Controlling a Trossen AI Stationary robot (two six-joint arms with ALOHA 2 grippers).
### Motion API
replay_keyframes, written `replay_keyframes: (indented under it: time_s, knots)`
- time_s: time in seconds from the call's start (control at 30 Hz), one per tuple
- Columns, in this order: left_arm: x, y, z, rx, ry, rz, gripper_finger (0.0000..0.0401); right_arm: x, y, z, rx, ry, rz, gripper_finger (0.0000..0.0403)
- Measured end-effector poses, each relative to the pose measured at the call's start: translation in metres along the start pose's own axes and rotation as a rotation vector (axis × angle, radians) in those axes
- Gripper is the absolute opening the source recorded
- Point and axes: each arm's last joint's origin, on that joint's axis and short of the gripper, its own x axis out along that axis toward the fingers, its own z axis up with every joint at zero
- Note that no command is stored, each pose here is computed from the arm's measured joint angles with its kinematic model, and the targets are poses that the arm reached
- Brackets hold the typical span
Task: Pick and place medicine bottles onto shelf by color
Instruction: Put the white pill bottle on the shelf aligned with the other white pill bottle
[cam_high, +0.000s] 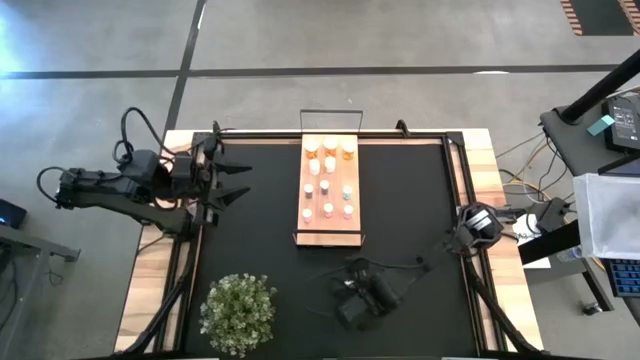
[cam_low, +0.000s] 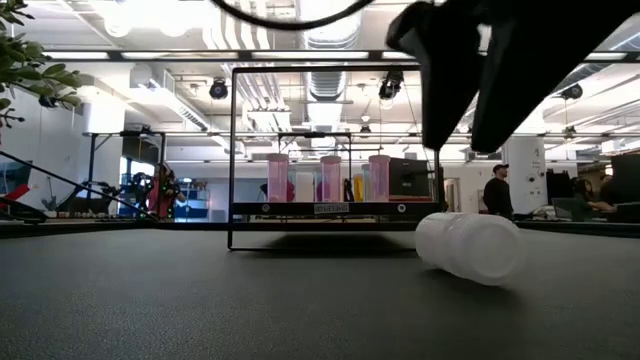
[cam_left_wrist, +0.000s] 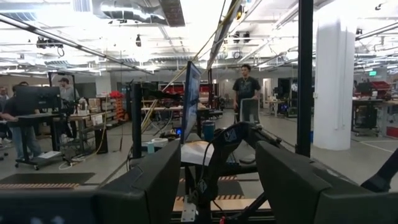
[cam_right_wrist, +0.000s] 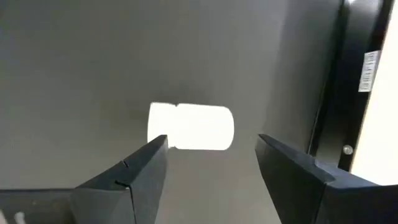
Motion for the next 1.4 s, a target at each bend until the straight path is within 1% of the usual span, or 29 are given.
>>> replay_keyframes:
  time_s: [0.03, 0.1, 0.17, 0.2, 0.37, 0.57, 0.63, 0.7, 0.8, 0.9, 0.97, 1.1, 1.4]
  knots:
    - [0.000, 0.000, 0.000, 0.000, 0.001, 0.000, 0.0192, 0.002, -0.004, 0.000, -0.022, 0.014, 0.008, 0.0233]
    - [0.001, 0.000, -0.001, -0.001, 0.004, 0.003, 0.0192, 0.005, -0.010, 0.001, -0.016, 0.036, 0.044, 0.0233]
    - [0.001, 0.000, -0.001, -0.001, 0.006, 0.006, 0.0192, 0.007, -0.017, 0.002, 0.043, 0.052, 0.065, 0.0233]
    - [0.001, 0.000, -0.001, -0.001, 0.006, 0.008, 0.0192, 0.008, -0.020, 0.003, 0.106, 0.057, 0.062, 0.0233]
    - [0.002, 0.000, -0.002, -0.001, 0.011, 0.009, 0.0192, 0.010, -0.030, 0.005, 0.578, 0.075, 0.041, 0.0233]
    - [0.004, 0.000, -0.003, 0.001, 0.017, 0.010, 0.0192, 0.010, -0.029, 0.005, 1.207, 0.091, 0.018, 0.0233]
    - [0.004, 0.000, -0.003, 0.001, 0.017, 0.010, 0.0192, 0.011, -0.029, 0.004, 1.377, 0.093, 0.005, 0.0233]
    - [0.004, 0.000, -0.003, 0.001, 0.016, 0.010, 0.0192, 0.014, -0.029, 0.002, 1.489, 0.096, -0.014, 0.0233]
    - [0.003, 0.000, -0.003, 0.002, 0.014, 0.011, 0.0192, 0.020, -0.027, 0.000, 1.558, 0.082, -0.034, 0.0233]
    - [0.001, 0.000, -0.001, 0.001, 0.006, 0.011, 0.0192, 0.031, -0.023, -0.001, 1.580, 0.098, -0.055, 0.0232]
    - [-0.001, 0.001, 0.000, 0.000, 0.002, 0.012, 0.0192, 0.036, -0.021, 0.001, 1.591, 0.102, -0.043, 0.0232]
    - [-0.004, 0.001, 0.003, 0.000, -0.009, 0.013, 0.0192, 0.038, -0.020, 0.003, 1.576, 0.100, -0.020, 0.0232]
    - [-0.008, 0.002, 0.006, -0.002, -0.025, 0.014, 0.0192, 0.050, -0.020, -0.008, 1.556, 0.132, -0.065, 0.0226]
